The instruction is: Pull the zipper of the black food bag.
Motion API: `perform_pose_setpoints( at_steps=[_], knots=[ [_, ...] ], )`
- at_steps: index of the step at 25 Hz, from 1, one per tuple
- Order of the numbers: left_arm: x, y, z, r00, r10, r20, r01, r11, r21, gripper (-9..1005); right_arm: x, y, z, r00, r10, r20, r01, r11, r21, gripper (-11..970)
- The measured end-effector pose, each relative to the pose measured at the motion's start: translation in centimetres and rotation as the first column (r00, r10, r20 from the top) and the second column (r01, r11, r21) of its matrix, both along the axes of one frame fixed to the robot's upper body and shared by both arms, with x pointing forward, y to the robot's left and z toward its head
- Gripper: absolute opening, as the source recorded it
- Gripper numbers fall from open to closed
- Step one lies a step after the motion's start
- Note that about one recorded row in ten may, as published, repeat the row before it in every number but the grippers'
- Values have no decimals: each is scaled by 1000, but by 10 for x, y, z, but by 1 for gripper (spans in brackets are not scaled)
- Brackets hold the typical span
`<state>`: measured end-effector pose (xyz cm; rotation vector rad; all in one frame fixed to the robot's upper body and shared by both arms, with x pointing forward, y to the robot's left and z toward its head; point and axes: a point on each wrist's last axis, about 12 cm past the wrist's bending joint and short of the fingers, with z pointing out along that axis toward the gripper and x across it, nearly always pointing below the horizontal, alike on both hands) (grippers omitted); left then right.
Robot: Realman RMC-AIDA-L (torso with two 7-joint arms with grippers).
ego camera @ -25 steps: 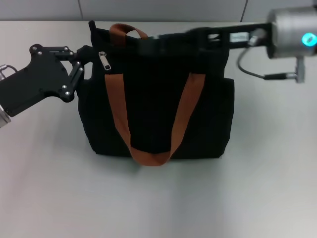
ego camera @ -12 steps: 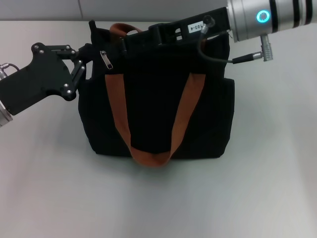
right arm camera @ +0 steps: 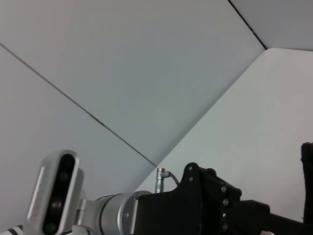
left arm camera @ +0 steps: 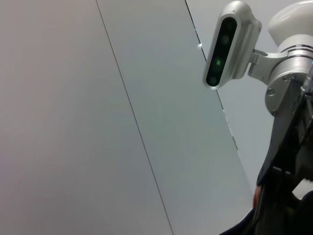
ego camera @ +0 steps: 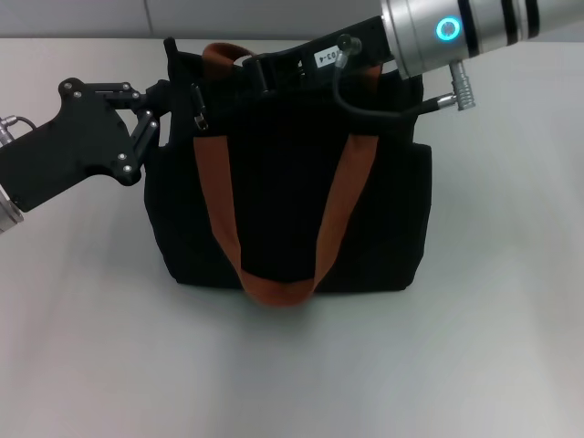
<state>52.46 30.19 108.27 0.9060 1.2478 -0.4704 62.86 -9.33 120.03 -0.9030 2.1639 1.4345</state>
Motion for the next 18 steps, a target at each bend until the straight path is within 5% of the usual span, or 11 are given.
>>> perform_pose_setpoints(
  at_steps=[18],
  knots=[
    [2,-2,4,1000,-16,-4,16,1000,-25,28,0,13,-1,1000,13,7,-12,999,-40,834]
  ],
)
